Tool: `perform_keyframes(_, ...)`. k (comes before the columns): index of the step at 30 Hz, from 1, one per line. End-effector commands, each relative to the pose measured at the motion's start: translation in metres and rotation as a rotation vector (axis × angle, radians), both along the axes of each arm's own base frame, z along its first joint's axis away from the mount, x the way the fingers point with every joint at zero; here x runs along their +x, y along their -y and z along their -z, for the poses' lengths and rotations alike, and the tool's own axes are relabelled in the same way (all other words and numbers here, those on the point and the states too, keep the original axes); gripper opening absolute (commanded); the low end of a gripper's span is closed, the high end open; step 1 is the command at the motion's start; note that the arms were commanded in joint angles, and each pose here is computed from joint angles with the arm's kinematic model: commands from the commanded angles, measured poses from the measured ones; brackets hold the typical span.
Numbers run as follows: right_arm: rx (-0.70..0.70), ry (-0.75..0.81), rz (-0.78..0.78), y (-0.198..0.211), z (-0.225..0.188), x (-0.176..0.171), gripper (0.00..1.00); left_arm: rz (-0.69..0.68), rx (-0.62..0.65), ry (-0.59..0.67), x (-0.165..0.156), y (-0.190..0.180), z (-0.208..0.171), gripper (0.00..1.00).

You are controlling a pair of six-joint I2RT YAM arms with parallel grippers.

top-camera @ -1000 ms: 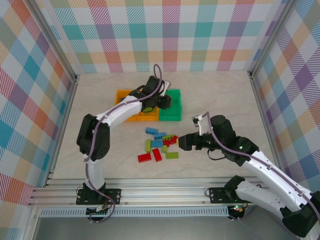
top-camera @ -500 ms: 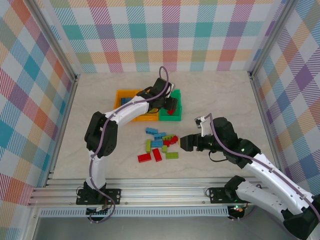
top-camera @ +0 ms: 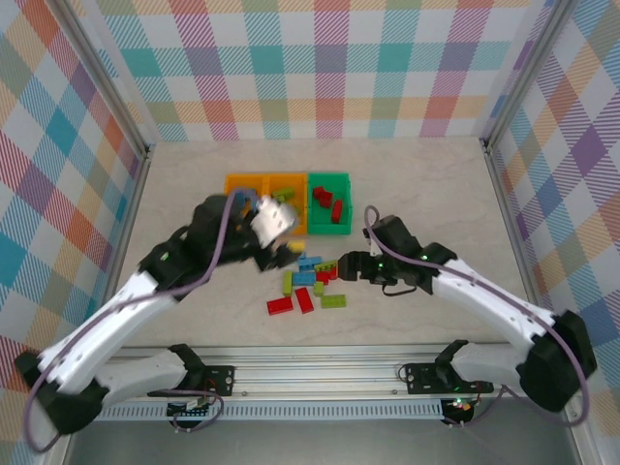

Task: Sort the legos into containers by color

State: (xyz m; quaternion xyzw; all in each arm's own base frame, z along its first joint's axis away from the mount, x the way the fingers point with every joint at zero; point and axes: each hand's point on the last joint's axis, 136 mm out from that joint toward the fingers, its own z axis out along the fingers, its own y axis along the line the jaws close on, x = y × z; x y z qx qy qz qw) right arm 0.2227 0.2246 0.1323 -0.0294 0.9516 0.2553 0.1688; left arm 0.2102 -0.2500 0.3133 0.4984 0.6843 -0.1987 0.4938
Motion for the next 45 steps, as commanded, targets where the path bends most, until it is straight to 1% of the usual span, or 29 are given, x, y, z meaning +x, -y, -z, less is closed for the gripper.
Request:
perform_keyframes(1, -0.039, -0.085, 0.092, -0.007, 0.013, 0.015, 0.80, 0.290, 0.220, 0.073, -0.057, -0.020, 0.065, 0.67)
perform_keyframes(3, -0.052, -0.141, 0.121, -0.017, 0.025, 0.024, 0.78, 0.311, 0.270, 0.096, -0.069, -0.034, 0.088, 0.76)
perform_keyframes(6, -0.075, -0.190, 0.168, -0.026, 0.043, 0.037, 0.77, 0.339, 0.309, 0.095, -0.077, -0.042, 0.118, 0.89)
perform_keyframes(9, -0.120, -0.219, 0.205, -0.027, 0.058, 0.046, 0.73, 0.363, 0.330, 0.117, -0.077, -0.042, 0.138, 0.95)
perform_keyframes(14, -0.146, -0.273, 0.238, -0.030, 0.081, 0.049, 0.64, 0.383, 0.377, 0.144, -0.072, -0.042, 0.148, 1.00)
perform_keyframes(20, -0.169, -0.322, 0.224, -0.033, 0.104, 0.046, 0.62, 0.396, 0.387, 0.115, -0.077, -0.044, 0.156, 1.00)
perform_keyframes(22, -0.177, -0.324, 0.223, -0.032, 0.106, 0.045, 0.55, 0.391, 0.387, 0.121, -0.077, -0.045, 0.156, 1.00)
perform_keyframes(25, -0.189, -0.317, 0.233, -0.027, 0.108, 0.043, 0.40, 0.385, 0.381, 0.133, -0.076, -0.045, 0.154, 1.00)
perform_keyframes(26, -0.195, -0.315, 0.237, -0.024, 0.108, 0.042, 0.36, 0.380, 0.382, 0.135, -0.075, -0.045, 0.154, 1.00)
perform_keyframes(30, -0.200, -0.296, 0.247, -0.016, 0.101, 0.041, 0.26, 0.373, 0.389, 0.133, -0.073, -0.046, 0.156, 1.00)
perform_keyframes(31, -0.197, -0.278, 0.244, -0.015, 0.095, 0.042, 0.20, 0.374, 0.388, 0.135, -0.073, -0.046, 0.156, 1.00)
perform_keyframes(32, -0.194, -0.248, 0.239, -0.013, 0.087, 0.044, 0.18, 0.372, 0.385, 0.137, -0.073, -0.045, 0.155, 1.00)
perform_keyframes(34, -0.164, -0.154, 0.194, -0.016, 0.063, 0.053, 0.16, 0.364, 0.374, 0.148, -0.071, -0.045, 0.152, 1.00)
perform_keyframes(35, -0.138, -0.080, 0.157, -0.021, 0.046, 0.059, 0.16, 0.357, 0.366, 0.157, -0.070, -0.044, 0.150, 1.00)
perform_keyframes(38, -0.070, 0.209, 0.042, -0.032, -0.009, 0.083, 0.14, 0.342, 0.325, 0.179, -0.068, -0.042, 0.144, 1.00)
perform_keyframes(40, -0.070, 0.364, -0.023, -0.038, -0.037, 0.100, 0.16, 0.332, 0.295, 0.186, -0.067, -0.041, 0.141, 1.00)
perform_keyframes(41, -0.088, 0.411, -0.036, -0.040, -0.047, 0.111, 0.15, 0.326, 0.286, 0.187, -0.067, -0.040, 0.139, 1.00)
perform_keyframes(42, -0.113, 0.426, -0.037, -0.041, -0.051, 0.124, 0.14, 0.320, 0.283, 0.187, -0.066, -0.041, 0.139, 1.00)
perform_keyframes(45, -0.212, 0.427, -0.033, -0.043, -0.050, 0.163, 0.13, 0.297, 0.289, 0.175, -0.064, -0.044, 0.141, 1.00)
